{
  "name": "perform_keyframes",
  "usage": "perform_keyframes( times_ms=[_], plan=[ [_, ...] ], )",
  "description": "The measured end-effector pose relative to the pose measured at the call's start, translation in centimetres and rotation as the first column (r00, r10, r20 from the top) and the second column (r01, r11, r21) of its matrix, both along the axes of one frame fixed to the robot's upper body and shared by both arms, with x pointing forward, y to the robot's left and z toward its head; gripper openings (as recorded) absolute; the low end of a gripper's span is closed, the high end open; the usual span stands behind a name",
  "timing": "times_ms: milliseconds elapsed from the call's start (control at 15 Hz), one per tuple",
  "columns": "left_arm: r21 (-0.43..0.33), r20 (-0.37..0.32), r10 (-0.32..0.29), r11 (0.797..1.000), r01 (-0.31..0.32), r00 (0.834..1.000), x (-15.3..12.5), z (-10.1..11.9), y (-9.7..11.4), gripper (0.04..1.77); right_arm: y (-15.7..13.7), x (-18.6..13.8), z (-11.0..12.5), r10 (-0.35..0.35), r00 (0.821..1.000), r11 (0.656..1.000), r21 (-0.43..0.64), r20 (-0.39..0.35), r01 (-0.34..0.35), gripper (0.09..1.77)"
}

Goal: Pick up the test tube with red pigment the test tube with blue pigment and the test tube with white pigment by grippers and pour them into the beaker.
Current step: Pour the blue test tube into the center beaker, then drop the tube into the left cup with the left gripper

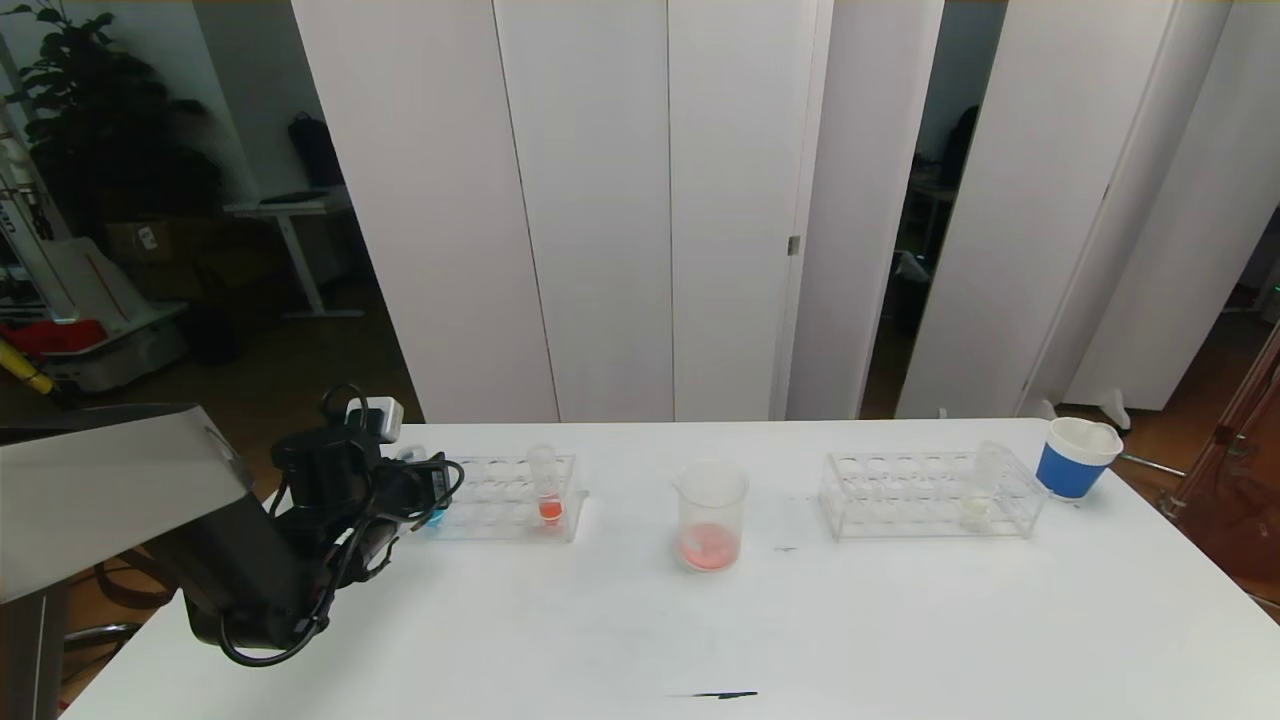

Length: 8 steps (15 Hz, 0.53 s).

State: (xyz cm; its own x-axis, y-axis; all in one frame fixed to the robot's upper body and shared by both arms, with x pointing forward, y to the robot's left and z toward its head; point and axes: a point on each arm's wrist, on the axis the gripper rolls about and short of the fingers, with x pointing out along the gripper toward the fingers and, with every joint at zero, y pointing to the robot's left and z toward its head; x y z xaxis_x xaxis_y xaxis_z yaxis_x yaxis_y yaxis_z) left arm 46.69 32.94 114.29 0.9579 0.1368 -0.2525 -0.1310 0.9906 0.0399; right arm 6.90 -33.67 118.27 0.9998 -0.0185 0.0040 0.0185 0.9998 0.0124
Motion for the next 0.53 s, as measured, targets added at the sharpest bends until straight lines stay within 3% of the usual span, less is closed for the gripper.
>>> perform_keyframes(
  times_ms=[333,533],
  plan=[
    [-0.001,0.025,0.001,1.000,-0.001,1.000,-0.2,1.1,0.0,0.58,0.0,0.0,0.0,0.000,1.000,1.000,0.000,0.000,0.000,1.75],
    [-0.001,0.000,-0.002,1.000,0.002,1.000,-0.6,1.9,-0.1,0.58,0.0,0.0,0.0,0.001,1.000,1.000,0.000,0.000,-0.001,1.75]
  ],
)
